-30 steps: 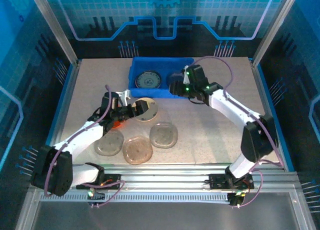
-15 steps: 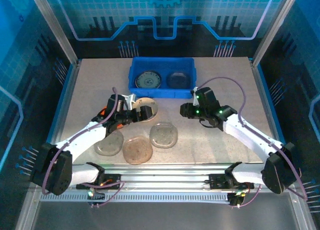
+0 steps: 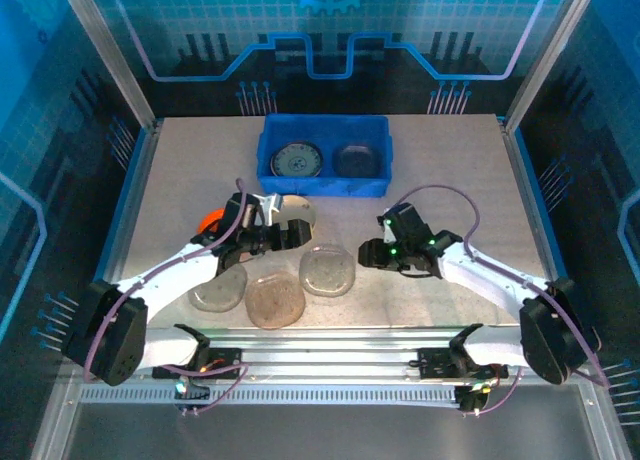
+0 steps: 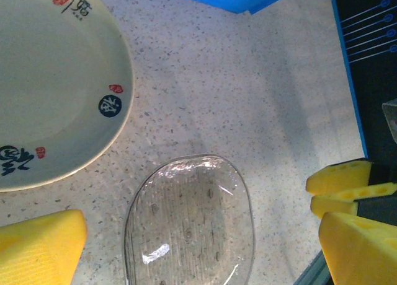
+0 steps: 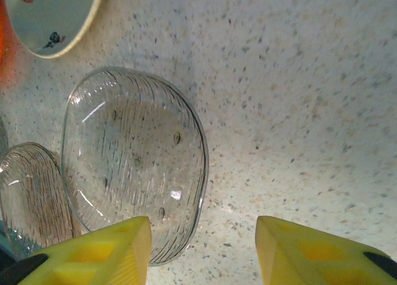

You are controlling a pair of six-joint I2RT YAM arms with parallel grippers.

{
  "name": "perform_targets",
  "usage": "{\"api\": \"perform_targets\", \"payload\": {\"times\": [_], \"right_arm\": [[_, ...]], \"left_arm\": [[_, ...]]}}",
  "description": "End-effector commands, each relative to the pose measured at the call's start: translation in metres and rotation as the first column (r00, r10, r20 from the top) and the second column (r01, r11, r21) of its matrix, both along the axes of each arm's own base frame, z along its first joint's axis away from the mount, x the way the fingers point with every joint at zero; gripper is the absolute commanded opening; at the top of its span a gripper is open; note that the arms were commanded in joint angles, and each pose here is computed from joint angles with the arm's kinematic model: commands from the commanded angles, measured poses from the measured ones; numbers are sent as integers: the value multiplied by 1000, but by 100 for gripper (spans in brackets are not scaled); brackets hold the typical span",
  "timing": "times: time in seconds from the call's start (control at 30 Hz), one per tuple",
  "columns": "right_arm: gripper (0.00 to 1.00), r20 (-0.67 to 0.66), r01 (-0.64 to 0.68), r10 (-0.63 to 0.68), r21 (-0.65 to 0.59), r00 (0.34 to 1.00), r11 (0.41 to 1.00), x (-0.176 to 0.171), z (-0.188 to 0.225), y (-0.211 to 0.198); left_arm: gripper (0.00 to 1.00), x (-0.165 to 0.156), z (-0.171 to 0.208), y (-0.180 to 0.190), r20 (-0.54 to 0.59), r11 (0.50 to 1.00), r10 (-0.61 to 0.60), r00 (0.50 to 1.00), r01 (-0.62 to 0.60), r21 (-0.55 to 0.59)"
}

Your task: Place the plates into the plastic bin on the countertop

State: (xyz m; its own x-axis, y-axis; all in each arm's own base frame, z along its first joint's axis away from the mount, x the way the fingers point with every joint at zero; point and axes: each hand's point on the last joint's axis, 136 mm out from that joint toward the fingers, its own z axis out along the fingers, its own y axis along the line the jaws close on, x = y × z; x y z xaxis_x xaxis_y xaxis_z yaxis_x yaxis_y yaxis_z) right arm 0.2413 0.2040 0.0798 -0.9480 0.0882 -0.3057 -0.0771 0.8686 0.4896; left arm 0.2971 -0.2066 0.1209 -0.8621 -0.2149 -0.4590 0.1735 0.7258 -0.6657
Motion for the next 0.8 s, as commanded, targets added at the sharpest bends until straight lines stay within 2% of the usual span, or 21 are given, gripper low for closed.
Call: {"api": "perform_targets", "payload": {"times": [0.0,0.1,0.33,0.57,0.77], "right_arm": [[48,-40,-24,27,66,999,998,-5,-6,17],[41,-62,-34,39,79,997,996,-5,-11,22],[38,-149,-39,48,63,988,997,-11,-34,26],[32,-181,-37,58,118,982,992,-11,-45,38],[31,-208,-40,61,106,976,994,-13,-55,41]], "left_arm": [[97,-4,-11,-2,-8,1000,-15,1000,15,23],[97,-3,-13,-2,-12,1000,-14,1000,15,22],[97,-3,-16,-4,-20,1000,-20,1000,20,20],[96,-2,-20,-6,-28,1000,-20,999,20,17],[96,-2,-21,-6,-29,1000,-20,999,21,21]]}}
